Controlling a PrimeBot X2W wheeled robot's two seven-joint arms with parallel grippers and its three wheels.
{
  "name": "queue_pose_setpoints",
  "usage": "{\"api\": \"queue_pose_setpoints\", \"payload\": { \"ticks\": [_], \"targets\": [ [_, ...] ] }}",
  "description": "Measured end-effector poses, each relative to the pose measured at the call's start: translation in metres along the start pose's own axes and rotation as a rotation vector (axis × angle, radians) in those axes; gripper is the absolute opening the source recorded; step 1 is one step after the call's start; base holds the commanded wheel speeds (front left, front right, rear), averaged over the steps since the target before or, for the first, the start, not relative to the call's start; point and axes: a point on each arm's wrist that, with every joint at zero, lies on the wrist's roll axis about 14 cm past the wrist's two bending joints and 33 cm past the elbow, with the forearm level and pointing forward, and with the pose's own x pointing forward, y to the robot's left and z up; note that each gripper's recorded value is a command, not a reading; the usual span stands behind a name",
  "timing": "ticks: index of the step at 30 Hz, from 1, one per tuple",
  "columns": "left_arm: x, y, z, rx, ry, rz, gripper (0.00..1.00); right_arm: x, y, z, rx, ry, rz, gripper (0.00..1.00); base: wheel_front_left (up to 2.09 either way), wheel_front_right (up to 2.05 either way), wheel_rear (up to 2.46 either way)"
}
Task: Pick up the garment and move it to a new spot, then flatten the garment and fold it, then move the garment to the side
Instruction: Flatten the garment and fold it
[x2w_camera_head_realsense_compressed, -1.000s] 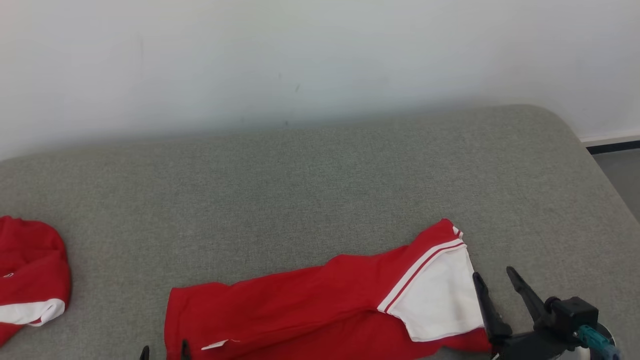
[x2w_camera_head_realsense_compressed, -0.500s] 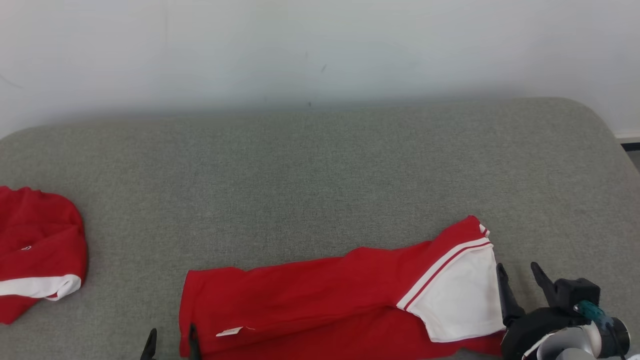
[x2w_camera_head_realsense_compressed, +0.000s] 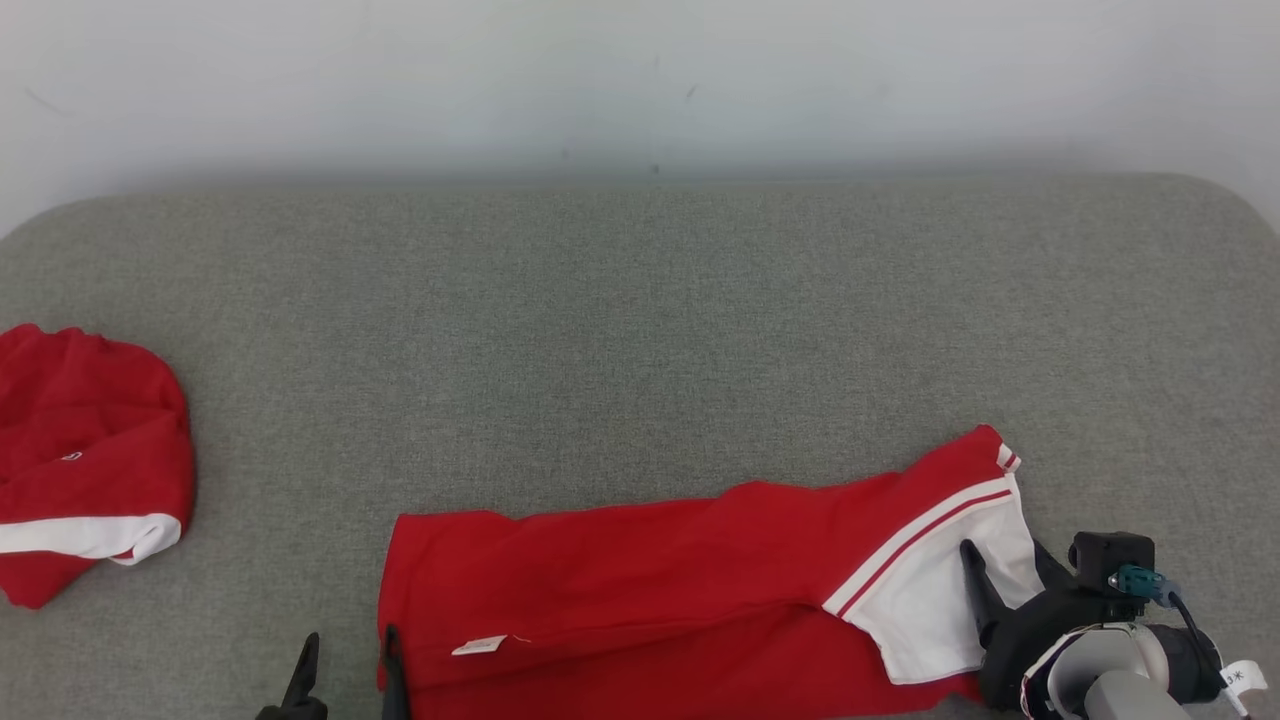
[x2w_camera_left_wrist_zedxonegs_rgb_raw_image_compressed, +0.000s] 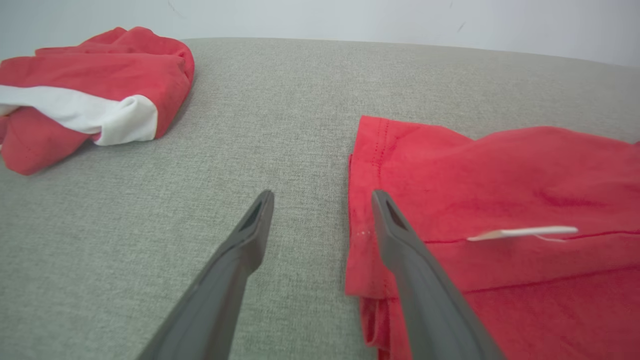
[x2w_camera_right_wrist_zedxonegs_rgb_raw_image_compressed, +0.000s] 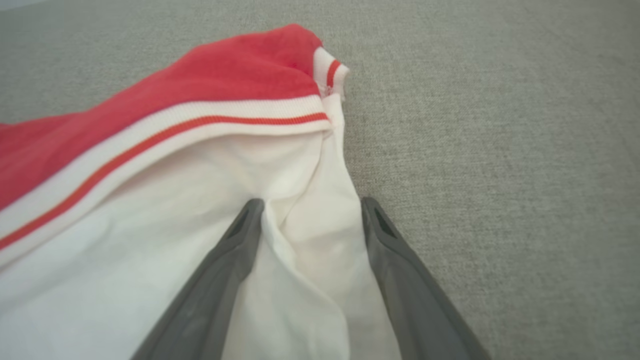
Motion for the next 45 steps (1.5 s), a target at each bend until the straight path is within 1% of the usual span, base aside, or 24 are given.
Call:
{"api": "queue_pose_setpoints", "payload": {
  "ticks": [2, 3, 4, 5, 6, 9, 14, 15, 20, 23, 26, 30, 36, 40, 45],
  "targets": [
    [0.000, -0.001, 0.000, 0.001, -0.001, -0.001, 1.00, 0.000, 0.006, -0.003, 0.009, 0.018, 0.015, 1.00, 0.00, 0.00, 0.00],
    [0.000, -0.002, 0.001, 0.001, -0.002, -0.004, 1.00, 0.000, 0.008, -0.003, 0.016, 0.018, 0.019, 0.89, 0.00, 0.00, 0.00],
    [0.001, -0.003, 0.001, 0.001, -0.003, -0.006, 1.00, 0.000, 0.011, -0.004, 0.016, 0.020, 0.029, 0.72, 0.00, 0.00, 0.00],
    [0.001, -0.003, 0.001, 0.001, -0.004, -0.008, 1.00, 0.000, 0.015, -0.005, 0.018, 0.025, 0.041, 0.42, 0.00, 0.00, 0.00],
    [0.001, -0.004, 0.002, 0.002, -0.006, -0.009, 1.00, -0.001, 0.021, -0.006, 0.032, 0.027, 0.059, 0.00, 0.00, 0.00, 0.00],
    [0.001, -0.004, 0.003, 0.000, -0.008, -0.011, 1.00, -0.002, 0.024, -0.007, 0.042, 0.027, 0.067, 0.00, 0.00, 0.00, 0.00],
    [0.001, -0.004, 0.005, -0.001, -0.015, -0.009, 1.00, -0.006, 0.003, -0.002, 0.079, -0.026, 0.015, 0.00, 0.00, 0.00, 0.00],
    [0.001, -0.003, 0.005, -0.001, -0.016, -0.008, 1.00, -0.006, -0.004, 0.000, 0.083, -0.037, -0.003, 0.00, 0.00, 0.00, 0.00],
    [-0.001, -0.003, 0.006, -0.002, -0.019, -0.011, 1.00, -0.015, -0.063, 0.010, 0.090, -0.083, -0.159, 0.00, 0.00, 0.00, 0.00],
    [-0.002, -0.004, 0.006, -0.002, -0.018, -0.014, 1.00, -0.020, -0.079, 0.017, 0.106, -0.112, -0.209, 0.00, 0.00, 0.00, 0.00],
    [-0.002, -0.005, 0.006, -0.001, -0.018, -0.019, 1.00, -0.023, -0.086, 0.038, 0.099, -0.184, -0.228, 0.00, 0.00, 0.00, 0.00],
    [-0.002, -0.010, 0.006, -0.001, -0.020, -0.033, 1.00, -0.023, -0.063, 0.042, 0.096, -0.222, -0.184, 0.00, 0.00, 0.00, 0.00],
    [-0.005, -0.018, 0.005, -0.013, -0.015, -0.051, 1.00, -0.024, -0.003, 0.058, 0.070, -0.303, -0.029, 0.00, 0.00, 0.00, 0.00],
    [-0.006, -0.022, 0.005, -0.019, -0.015, -0.062, 1.00, -0.031, 0.041, 0.063, 0.062, -0.330, 0.097, 0.00, 0.00, 0.00, 0.00],
    [-0.007, -0.024, 0.004, -0.019, -0.011, -0.064, 1.00, -0.039, 0.103, 0.068, 0.058, -0.315, 0.284, 0.00, 0.00, 0.00, 0.00]
  ]
}}
